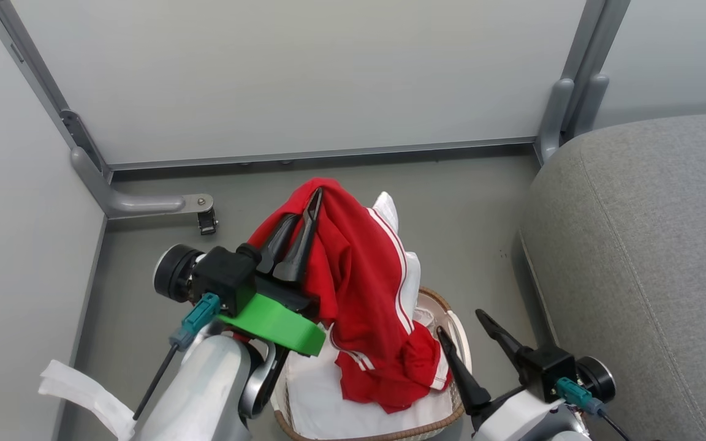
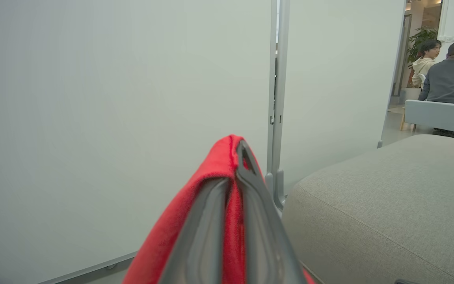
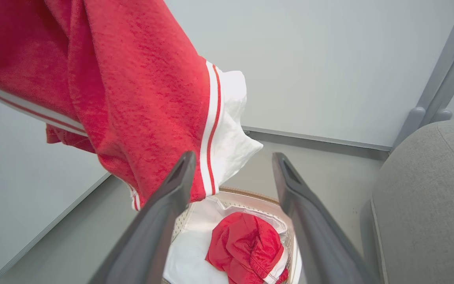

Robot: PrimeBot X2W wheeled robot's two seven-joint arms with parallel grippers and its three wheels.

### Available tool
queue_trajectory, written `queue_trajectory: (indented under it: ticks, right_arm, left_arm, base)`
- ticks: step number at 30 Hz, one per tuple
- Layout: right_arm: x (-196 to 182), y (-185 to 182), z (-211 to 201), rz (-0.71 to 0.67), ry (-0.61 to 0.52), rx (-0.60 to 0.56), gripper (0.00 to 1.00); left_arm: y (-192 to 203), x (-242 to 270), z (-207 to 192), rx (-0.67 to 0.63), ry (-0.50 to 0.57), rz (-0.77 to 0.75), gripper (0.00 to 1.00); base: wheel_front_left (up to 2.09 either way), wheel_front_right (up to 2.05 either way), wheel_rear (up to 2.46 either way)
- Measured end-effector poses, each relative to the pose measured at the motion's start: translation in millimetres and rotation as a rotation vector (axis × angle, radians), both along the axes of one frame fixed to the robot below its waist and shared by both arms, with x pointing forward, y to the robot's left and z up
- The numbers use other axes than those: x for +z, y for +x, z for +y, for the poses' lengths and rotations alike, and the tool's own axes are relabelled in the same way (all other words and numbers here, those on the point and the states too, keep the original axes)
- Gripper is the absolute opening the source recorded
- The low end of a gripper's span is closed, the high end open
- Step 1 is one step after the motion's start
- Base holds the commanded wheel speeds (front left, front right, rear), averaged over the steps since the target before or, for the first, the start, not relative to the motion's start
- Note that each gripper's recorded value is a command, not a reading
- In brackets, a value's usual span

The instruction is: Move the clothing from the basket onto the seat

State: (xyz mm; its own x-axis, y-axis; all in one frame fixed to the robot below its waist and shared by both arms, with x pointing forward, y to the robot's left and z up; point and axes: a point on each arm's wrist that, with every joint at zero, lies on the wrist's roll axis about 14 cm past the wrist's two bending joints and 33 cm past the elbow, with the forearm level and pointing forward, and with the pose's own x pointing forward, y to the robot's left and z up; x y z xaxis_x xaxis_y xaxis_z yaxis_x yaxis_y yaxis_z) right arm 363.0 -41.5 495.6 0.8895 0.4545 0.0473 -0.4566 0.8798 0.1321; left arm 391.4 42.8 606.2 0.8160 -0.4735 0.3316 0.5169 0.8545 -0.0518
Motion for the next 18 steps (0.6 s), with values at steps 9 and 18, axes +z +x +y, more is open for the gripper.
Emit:
queue_trajectory:
  ticks: [9,18]
  right_arm:
    - [57,1,70,-0.174,0.021,0.228,1.0]
    - [109,31,94,-0.369,-0.042,0.291,1.0]
  left_arm:
    - [-4,7,-14,-0.049,-0.037,-0.006,0.0]
    - [-10,19,-26,-0.101,-0.068,-0.031,0.0]
  base:
    - [0.0,0.0,0.0]
    - [0.0,0.0,0.0]
